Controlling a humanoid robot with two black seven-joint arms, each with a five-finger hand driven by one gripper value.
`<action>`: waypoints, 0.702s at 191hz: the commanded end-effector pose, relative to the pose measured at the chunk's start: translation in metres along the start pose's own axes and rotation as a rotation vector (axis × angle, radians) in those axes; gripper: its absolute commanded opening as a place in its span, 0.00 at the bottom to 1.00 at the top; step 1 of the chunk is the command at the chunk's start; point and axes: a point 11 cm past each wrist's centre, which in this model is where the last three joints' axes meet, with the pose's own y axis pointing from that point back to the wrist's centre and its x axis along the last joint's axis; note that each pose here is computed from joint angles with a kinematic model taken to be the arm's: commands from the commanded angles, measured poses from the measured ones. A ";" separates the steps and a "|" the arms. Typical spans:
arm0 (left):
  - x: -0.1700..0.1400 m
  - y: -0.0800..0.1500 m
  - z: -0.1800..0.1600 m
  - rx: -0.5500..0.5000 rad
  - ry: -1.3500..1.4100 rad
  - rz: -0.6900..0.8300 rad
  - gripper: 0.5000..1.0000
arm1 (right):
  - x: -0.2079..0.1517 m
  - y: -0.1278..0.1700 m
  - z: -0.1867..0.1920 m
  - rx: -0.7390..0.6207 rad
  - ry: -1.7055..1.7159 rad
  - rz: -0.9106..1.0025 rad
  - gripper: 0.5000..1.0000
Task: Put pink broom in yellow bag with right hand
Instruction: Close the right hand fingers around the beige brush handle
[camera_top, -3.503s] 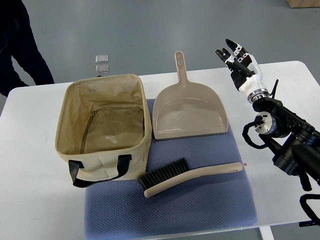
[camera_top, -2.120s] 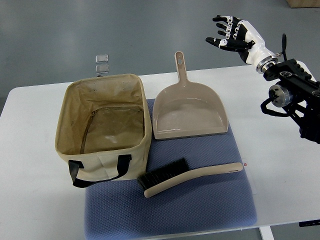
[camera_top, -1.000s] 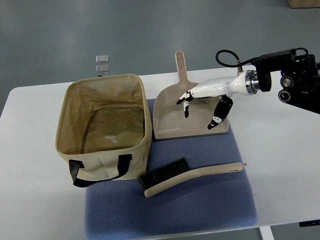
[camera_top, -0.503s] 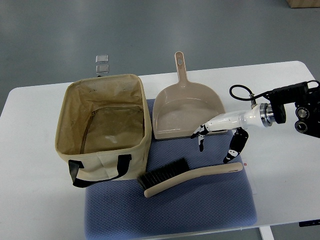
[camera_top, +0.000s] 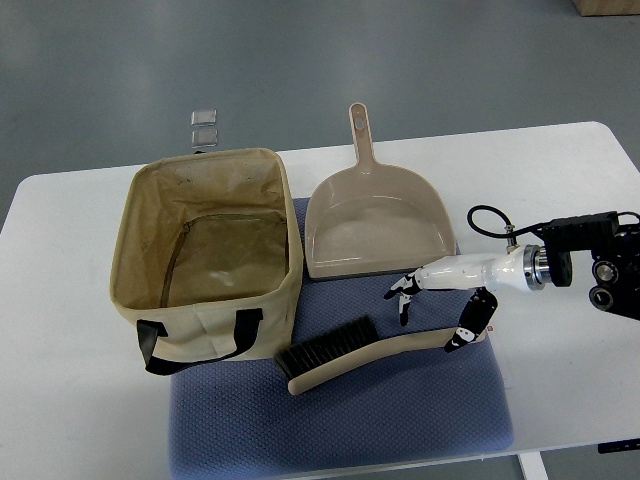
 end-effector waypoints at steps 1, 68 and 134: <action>0.000 0.000 0.000 0.000 0.000 0.000 1.00 | -0.004 -0.002 0.000 0.004 0.002 0.004 0.86; 0.000 0.000 0.000 0.000 0.000 0.000 1.00 | -0.005 -0.003 0.006 -0.045 0.021 0.027 0.86; 0.000 0.000 0.000 0.000 0.000 0.000 1.00 | -0.008 0.003 0.012 -0.064 0.034 0.036 0.85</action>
